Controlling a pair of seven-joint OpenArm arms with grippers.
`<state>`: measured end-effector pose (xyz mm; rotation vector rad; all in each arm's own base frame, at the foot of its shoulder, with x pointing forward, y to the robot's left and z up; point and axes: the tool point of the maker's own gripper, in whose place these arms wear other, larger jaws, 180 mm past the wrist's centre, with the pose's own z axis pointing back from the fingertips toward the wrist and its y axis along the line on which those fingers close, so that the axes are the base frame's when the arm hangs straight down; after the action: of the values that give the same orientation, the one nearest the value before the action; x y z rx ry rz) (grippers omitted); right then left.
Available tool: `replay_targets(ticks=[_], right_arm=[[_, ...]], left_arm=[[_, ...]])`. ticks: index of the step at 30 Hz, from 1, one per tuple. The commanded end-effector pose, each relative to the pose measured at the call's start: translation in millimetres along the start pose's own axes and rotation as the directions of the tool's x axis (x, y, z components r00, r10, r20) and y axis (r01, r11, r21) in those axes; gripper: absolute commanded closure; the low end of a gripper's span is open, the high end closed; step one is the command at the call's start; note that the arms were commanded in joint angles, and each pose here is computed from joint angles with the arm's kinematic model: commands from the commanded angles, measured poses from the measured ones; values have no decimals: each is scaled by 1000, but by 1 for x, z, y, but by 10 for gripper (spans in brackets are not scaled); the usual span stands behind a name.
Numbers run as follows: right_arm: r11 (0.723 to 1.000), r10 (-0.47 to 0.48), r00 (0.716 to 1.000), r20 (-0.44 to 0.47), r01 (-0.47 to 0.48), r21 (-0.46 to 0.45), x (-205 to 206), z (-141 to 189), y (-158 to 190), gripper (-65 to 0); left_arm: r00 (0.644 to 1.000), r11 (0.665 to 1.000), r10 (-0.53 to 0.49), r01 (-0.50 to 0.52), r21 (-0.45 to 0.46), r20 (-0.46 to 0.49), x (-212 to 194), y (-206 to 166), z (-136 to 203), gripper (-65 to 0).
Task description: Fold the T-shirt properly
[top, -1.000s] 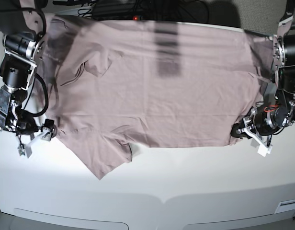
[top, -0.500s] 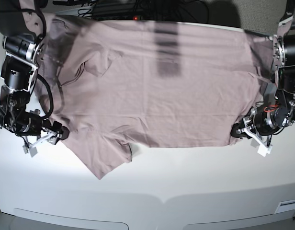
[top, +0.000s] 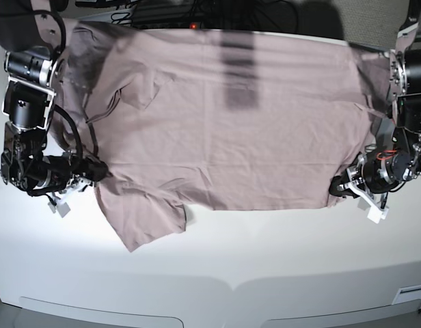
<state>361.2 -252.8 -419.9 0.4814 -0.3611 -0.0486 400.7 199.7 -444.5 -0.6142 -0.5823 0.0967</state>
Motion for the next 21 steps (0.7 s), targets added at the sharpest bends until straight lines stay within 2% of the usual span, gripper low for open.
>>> replay_targets(ticks=[1,4,8,13,21], right_arm=[[1000,25,997,75,-24,-6,28,16,0,0],[999,44,988,150,-41,-20,53,25,2,0],[994,97,977,189,-84,-72,83,39,4,0],[991,123,960,250,-108,-75,112,54,14,0],[992,123,953,278,-109,-67,120,58,17,0]], left_arm=[[1000,1000,-22,22,14,7,12,2,5,0],[1000,1000,-23,23,13,21,15,1,5,0],[997,999,-29,28,16,75,26,0,5,0],[991,999,-45,44,9,129,48,-6,7,0],[968,990,-137,142,-12,209,103,-36,19,0]])
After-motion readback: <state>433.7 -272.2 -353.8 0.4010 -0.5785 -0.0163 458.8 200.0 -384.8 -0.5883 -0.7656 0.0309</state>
